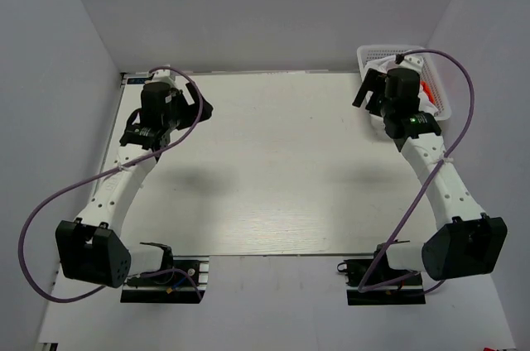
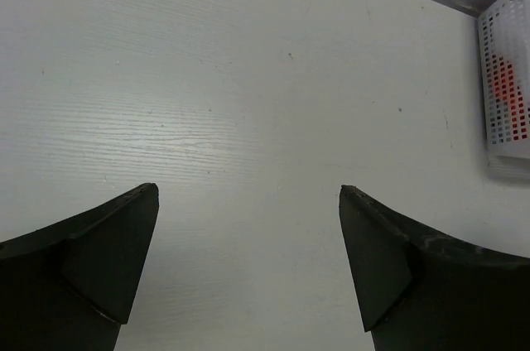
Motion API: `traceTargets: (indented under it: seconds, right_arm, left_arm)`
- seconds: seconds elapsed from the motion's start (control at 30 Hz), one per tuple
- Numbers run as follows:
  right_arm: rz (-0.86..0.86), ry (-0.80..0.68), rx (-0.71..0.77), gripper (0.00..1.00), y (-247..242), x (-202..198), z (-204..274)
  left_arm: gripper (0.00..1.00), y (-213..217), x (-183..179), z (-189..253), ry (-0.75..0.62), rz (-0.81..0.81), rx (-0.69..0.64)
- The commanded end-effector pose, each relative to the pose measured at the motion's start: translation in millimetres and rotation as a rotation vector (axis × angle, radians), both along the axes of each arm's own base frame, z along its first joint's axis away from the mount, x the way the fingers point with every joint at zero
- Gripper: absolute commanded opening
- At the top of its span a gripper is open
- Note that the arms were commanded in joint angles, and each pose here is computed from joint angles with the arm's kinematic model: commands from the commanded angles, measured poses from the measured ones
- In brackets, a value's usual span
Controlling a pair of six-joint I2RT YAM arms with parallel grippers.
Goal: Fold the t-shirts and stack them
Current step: Grab crumpled tshirt from bin with the right arm
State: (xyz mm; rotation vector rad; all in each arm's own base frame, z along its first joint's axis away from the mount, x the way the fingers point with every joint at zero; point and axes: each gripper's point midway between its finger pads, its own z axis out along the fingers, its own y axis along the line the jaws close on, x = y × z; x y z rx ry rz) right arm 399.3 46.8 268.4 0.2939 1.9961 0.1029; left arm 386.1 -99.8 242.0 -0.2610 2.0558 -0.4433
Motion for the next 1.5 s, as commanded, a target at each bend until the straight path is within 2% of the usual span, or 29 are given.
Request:
traceTargets:
  seconds: [0.0, 0.07, 0.1, 0.13, 0.2, 0.27, 0.37, 0.47, 0.53, 0.57, 0.6, 0.67, 0.7, 0.73, 0.77, 0.83, 0.9, 0.97, 1.13, 1.27, 1.47]
  right_arm:
    - [-0.009, -0.007, 0.005, 0.9, -1.0, 7.8, 5.8]
    - [0.019, 0.05, -0.01, 0.9, 2.7, 9.1, 0.5]
    - [0.018, 0.031, -0.019, 0.9, 2.5, 19.2, 16.3]
    - [-0.046, 0.103, -0.062, 0.9, -10.1, 15.8, 2.0]
    - [-0.224, 0.094, -0.094, 0.9, -39.1, 22.9, 15.2]
    - [-0.326, 0.108, -0.149, 0.9, -66.0, 25.2, 12.2]
    - [-0.247, 0.109, -0.224, 0.9, -73.4, 39.1, 18.3]
    - [-0.253, 0.128, -0.295, 0.9, -92.2, 46.7, 16.2]
    - [-0.268, 0.113, -0.268, 0.9, -109.4, 59.1, 15.6]
    - [-0.258, 0.152, -0.251, 0.9, -125.1, 68.8, -1.8]
    - [-0.246, 0.156, -0.241, 0.9, -122.8, 74.2, -3.8]
    - [-0.255, 0.133, -0.196, 0.9, -140.7, 86.3, 8.6]
    - [-0.257, 0.21, -0.168, 0.9, -155.6, 93.5, -21.5]
    - [-0.263, 0.151, -0.153, 0.9, -161.3, 106.1, 2.6]
    - [-0.214, 0.214, -0.116, 0.9, -158.3, 121.8, -30.6]
    - [-0.257, 0.188, -0.088, 0.9, -183.6, 128.3, -10.8]
    - [-0.234, 0.226, -0.033, 0.9, -195.2, 137.5, -33.7]
    - [-0.195, 0.243, 0.017, 0.9, -194.6, 142.5, -50.4]
    - [-0.233, 0.268, 0.069, 0.9, -211.4, 145.5, -85.3]
    - [-0.166, 0.279, 0.099, 0.9, -208.9, 156.6, -112.7]
    - [-0.126, 0.164, 0.049, 0.9, -214.6, 188.2, -113.0]
  left_arm:
    - [1.0, 2.8, -2.3, 23.7, -0.046, 0.011, 0.002]
    - [1.0, 2.3, 2.4, 19.2, -0.035, 0.006, 0.014]
    - [1.0, 1.8, 6.9, 21.3, -0.044, 0.002, 0.021]
    - [1.0, -1.1, 10.8, 9.1, -0.012, -0.009, 0.022]
    - [1.0, -7.8, 17.1, 8.5, 0.002, -0.037, 0.01]
    - [1.0, -14.9, 22.2, -6.2, 0.049, -0.074, 0.01]
    - [1.0, -19.8, 26.8, -14.8, 0.082, -0.094, 0.004]
    - [1.0, -25.9, 33.2, -18.7, 0.09, -0.118, -0.009]
    - [1.0, -30.5, 33.9, -20.2, 0.092, -0.141, -0.022]
    - [1.0, -31.0, 36.1, -17.6, 0.078, -0.141, -0.023]
    - [1.0, -32.6, 36.2, -24.1, 0.089, -0.149, -0.027]
    - [1.0, -34.5, 37.9, -26.1, 0.09, -0.157, -0.031]
    - [1.0, -36.6, 37.9, -29.6, 0.1, -0.167, -0.036]
    - [1.0, -36.6, 37.9, -29.6, 0.1, -0.167, -0.036]
    - [1.0, -36.8, 39.1, -31.7, 0.112, -0.167, -0.035]
    - [1.0, -35.6, 41.0, -30.3, 0.124, -0.159, -0.029]
    - [1.0, -36.0, 42.7, -37.3, 0.147, -0.158, -0.026]
    - [1.0, -35.8, 41.7, -43.1, 0.167, -0.158, -0.024]
    - [1.0, -37.4, 40.6, -52.4, 0.212, -0.166, -0.025]
    - [1.0, -37.4, 38.9, -57.8, 0.252, -0.159, -0.028]
    - [1.0, -37.1, 35.3, -56.3, 0.246, -0.155, -0.036]
